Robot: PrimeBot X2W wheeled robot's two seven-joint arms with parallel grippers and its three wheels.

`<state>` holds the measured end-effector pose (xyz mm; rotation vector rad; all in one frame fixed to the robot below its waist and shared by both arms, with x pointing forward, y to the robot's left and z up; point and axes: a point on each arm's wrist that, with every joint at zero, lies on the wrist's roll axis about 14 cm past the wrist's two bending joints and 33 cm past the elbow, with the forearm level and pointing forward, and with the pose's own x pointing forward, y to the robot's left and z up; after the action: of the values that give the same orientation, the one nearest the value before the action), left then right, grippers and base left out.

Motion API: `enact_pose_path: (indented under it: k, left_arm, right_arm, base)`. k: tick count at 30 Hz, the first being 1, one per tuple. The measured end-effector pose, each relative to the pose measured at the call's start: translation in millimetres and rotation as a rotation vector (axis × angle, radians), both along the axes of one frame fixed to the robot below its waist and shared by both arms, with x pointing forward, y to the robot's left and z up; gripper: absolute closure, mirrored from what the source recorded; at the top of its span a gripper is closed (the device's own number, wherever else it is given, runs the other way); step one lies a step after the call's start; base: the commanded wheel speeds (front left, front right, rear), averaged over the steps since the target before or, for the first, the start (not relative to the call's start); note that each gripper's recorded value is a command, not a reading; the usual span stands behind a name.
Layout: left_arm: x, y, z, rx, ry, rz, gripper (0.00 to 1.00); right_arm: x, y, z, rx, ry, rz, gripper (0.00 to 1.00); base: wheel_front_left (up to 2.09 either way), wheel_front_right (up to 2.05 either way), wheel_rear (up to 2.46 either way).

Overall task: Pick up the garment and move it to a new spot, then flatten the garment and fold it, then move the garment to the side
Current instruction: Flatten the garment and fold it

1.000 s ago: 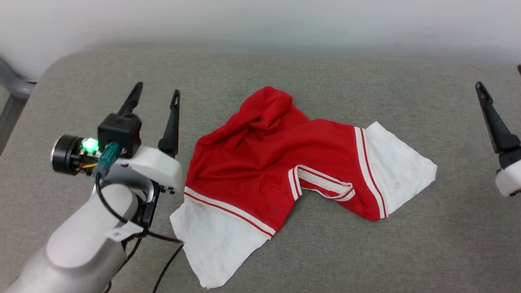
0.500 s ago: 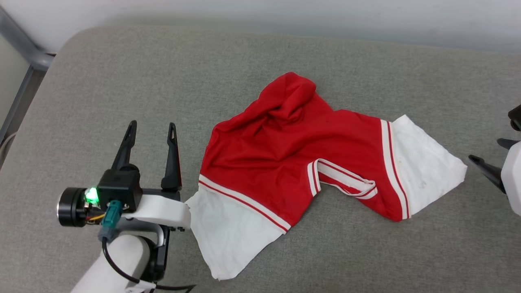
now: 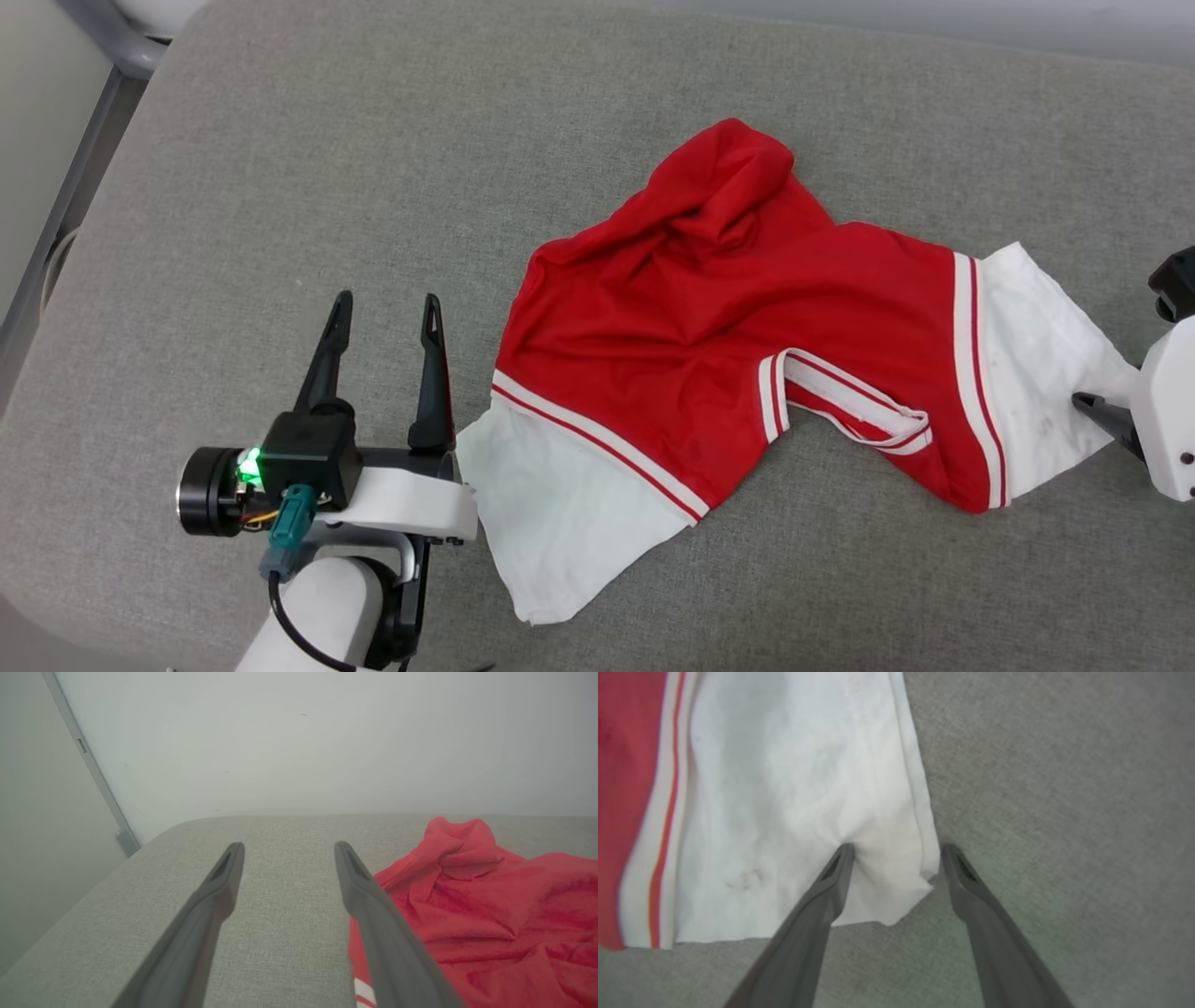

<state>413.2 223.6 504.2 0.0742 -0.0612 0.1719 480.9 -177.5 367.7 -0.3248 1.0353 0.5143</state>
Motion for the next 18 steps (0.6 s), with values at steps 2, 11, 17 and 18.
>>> enact_pose_path:
  k: [2,11,17,18]
  left_arm:
    - [-1.6,1.2,-4.6,-0.001,0.012,0.007,0.0]
    - [-3.1,1.9,-6.2,-0.001,0.009,0.006,0.0]
    - [-12.2,-0.9,-3.0,-0.003,0.002,-0.011,0.0]
    - [-13.6,-1.6,-2.0,-0.003,0.0,-0.015,0.0]
  right_arm:
    - [-1.6,2.5,-7.2,-0.001,0.018,0.008,0.0]
    - [0.7,3.8,4.8,0.079,-0.097,0.0,1.0]
    - [-2.3,-16.9,35.8,0.148,-0.219,-0.075,1.0]
    - [-6.0,-22.8,39.1,0.154,-0.231,-0.091,1.0]
  base:
    - [0.0,0.0,0.0]
    - [0.0,0.0,0.0]
    - [0.0,0.0,0.0]
    - [0.0,0.0,0.0]
